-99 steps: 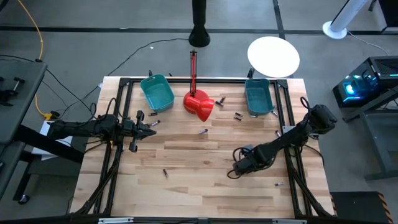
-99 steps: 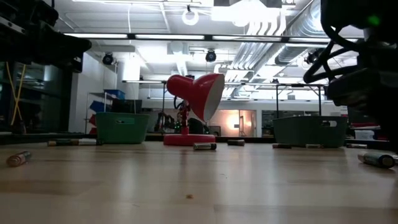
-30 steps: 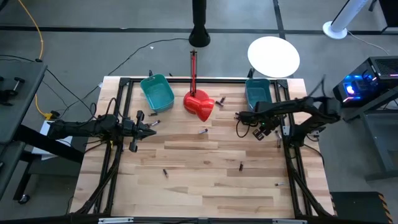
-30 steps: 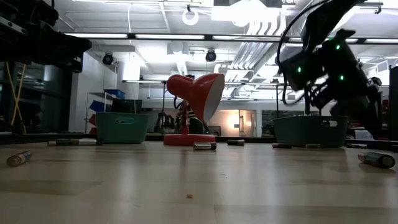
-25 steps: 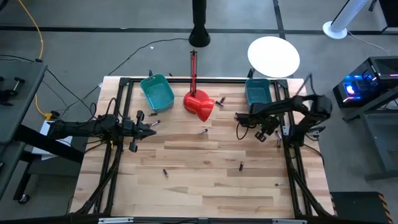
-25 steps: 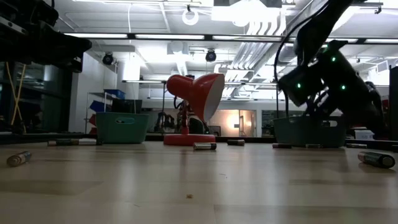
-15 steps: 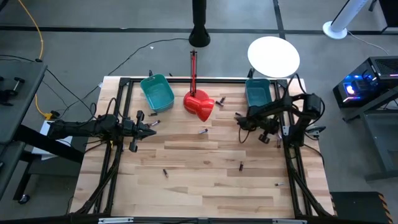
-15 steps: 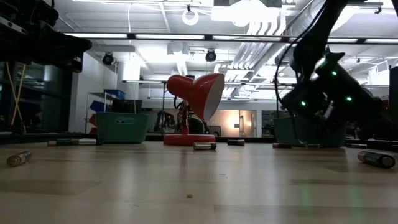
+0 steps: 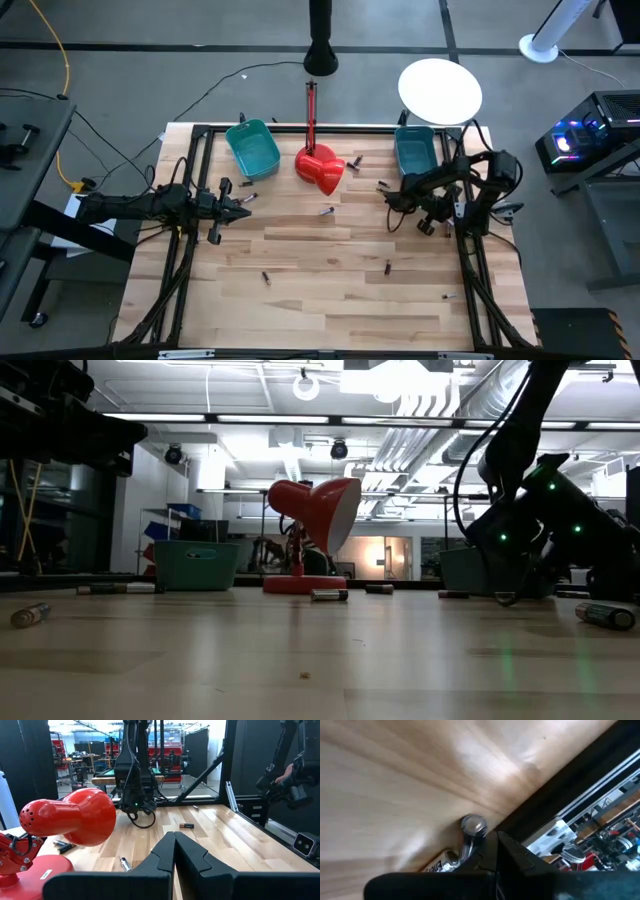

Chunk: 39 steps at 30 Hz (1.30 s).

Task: Sort batteries
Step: Put the silver battery into the blue bin

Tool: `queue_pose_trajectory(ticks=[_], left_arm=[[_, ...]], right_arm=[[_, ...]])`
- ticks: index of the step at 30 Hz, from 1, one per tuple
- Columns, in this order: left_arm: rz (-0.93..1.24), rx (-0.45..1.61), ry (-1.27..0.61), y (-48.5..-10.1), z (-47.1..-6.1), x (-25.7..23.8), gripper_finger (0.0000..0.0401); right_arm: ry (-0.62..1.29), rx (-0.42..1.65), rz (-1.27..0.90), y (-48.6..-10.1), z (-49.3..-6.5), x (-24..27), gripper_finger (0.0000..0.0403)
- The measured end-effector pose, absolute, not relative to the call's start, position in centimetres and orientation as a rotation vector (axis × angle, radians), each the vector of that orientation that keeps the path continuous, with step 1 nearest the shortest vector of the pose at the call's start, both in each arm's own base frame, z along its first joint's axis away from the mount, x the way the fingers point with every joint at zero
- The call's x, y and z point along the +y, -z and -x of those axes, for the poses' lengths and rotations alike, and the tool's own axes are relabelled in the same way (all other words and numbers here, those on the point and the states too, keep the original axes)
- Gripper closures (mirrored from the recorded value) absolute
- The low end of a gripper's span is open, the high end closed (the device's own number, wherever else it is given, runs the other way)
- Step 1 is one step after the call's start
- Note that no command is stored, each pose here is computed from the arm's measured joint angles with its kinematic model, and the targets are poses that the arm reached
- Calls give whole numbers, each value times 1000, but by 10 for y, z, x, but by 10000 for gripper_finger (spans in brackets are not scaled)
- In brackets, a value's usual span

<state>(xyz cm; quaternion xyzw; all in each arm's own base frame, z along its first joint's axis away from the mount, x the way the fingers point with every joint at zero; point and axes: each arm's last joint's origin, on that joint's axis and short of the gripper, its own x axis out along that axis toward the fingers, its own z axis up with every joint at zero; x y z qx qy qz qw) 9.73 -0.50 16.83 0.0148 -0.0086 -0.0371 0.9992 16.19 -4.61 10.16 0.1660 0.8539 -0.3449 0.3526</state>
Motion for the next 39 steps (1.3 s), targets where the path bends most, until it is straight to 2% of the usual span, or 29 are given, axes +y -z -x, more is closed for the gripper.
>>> queue_pose_trajectory(ticks=[7, 11, 18, 28, 33, 39], left_arm=[[-30, -17, 74, -168, -97, -5, 401], [-30, -17, 75, -168, -97, -5, 401], [-30, -17, 74, -168, -97, -5, 401], [-30, -17, 75, -168, -97, -5, 401], [-30, -17, 75, -168, -97, -5, 401], [-29, -17, 75, -168, -97, -5, 401]], right_arm=[[873, 2038, -433, -125, -192, -44, 403], [970, 1960, -381, -153, -199, -56, 403], [1191, 1872, -559, -180, -174, -96, 403], [1392, 1695, -749, -188, -138, -148, 403], [1379, 1519, -815, -183, -138, -168, 403], [1255, 1370, -906, -180, -148, -177, 403]])
